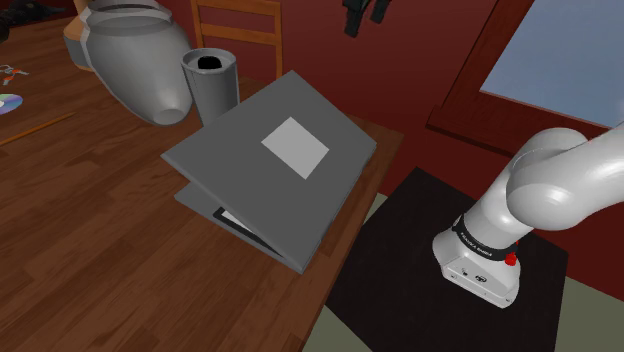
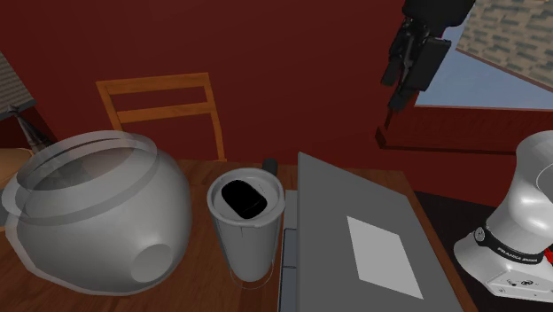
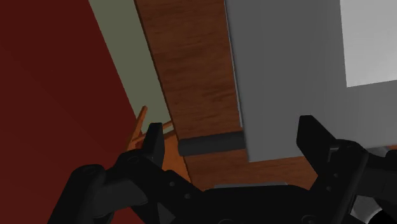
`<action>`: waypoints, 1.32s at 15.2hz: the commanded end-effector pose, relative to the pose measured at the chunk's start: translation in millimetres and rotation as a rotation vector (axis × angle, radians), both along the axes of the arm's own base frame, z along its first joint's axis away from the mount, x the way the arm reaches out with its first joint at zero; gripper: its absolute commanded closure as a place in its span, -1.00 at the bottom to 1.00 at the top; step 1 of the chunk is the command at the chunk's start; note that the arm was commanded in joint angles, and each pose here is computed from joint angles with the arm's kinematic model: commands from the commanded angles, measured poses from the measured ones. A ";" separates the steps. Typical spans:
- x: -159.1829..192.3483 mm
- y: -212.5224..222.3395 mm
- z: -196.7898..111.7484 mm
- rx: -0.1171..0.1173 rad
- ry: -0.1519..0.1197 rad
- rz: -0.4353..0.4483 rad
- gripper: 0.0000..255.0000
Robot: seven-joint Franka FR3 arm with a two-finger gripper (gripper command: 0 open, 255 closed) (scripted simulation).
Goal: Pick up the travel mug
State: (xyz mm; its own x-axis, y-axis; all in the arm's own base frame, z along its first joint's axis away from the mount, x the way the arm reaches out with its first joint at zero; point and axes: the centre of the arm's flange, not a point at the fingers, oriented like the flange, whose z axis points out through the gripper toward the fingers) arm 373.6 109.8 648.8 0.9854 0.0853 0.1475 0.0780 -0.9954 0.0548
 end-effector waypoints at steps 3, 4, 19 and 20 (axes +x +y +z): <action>28.1 48.4 -6.6 0.021 0.037 -0.037 -1.00; 35.1 59.7 -7.2 0.026 0.046 -0.045 -1.00; 149.6 220.9 -17.7 0.098 0.182 -0.174 -1.00; 149.6 220.9 -23.0 0.098 0.182 -0.174 -1.00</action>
State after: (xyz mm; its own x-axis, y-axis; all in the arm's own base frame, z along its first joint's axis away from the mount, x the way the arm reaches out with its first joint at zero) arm 519.1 322.2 629.3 0.9958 -0.0871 -0.0291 -0.0882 -0.9953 -0.0400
